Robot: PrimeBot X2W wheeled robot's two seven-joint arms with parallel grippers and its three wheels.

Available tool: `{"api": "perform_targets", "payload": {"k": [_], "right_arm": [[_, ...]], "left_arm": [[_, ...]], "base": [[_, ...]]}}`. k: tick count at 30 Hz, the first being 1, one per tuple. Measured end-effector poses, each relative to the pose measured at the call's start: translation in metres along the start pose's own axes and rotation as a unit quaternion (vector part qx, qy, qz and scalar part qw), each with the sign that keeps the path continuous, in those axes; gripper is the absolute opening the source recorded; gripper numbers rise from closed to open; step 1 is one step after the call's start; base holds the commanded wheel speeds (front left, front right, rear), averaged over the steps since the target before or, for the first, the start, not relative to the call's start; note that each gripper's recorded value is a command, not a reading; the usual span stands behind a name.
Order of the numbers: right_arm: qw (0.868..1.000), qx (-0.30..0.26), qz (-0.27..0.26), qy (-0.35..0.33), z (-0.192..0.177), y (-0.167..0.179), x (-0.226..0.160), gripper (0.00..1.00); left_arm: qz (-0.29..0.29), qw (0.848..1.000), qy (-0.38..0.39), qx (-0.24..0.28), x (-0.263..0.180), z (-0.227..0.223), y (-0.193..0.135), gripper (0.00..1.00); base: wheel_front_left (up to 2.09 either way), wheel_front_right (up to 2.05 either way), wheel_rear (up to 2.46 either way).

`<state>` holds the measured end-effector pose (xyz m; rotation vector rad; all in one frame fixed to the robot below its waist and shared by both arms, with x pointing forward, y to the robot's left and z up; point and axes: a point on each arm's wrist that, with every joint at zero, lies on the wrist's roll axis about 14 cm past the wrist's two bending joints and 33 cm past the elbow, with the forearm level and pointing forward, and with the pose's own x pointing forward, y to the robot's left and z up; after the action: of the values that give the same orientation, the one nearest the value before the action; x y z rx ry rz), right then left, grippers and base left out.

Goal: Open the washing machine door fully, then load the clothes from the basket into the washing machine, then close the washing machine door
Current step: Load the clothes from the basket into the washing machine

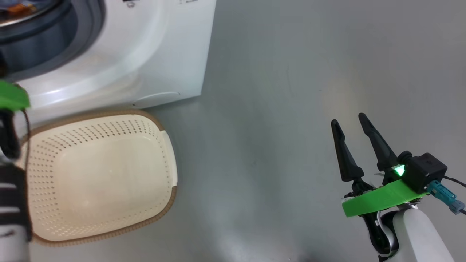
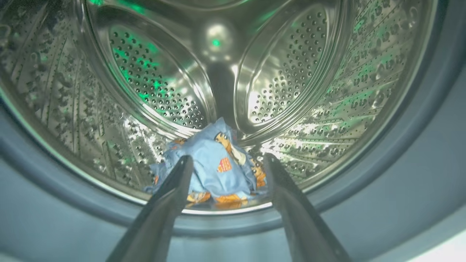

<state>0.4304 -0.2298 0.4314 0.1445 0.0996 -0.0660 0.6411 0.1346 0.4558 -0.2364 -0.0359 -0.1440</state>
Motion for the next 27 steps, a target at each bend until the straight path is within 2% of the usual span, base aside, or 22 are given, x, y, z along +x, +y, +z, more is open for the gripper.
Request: {"api": "perform_targets", "payload": {"k": [15, 27], "right_arm": [[0.999, -0.011, 0.029, -0.019, 0.020, 0.008, -0.015, 1.00], [0.998, -0.011, 0.053, -0.026, 0.027, 0.019, -0.031, 1.00]], "left_arm": [[0.027, 0.999, 0.047, 0.003, -0.100, -0.009, 0.009, 1.00], [0.050, 0.998, 0.040, 0.013, -0.173, 0.012, 0.019, 1.00]], "base": [[0.00, 0.00, 0.00], [0.00, 0.00, 0.00]]}}
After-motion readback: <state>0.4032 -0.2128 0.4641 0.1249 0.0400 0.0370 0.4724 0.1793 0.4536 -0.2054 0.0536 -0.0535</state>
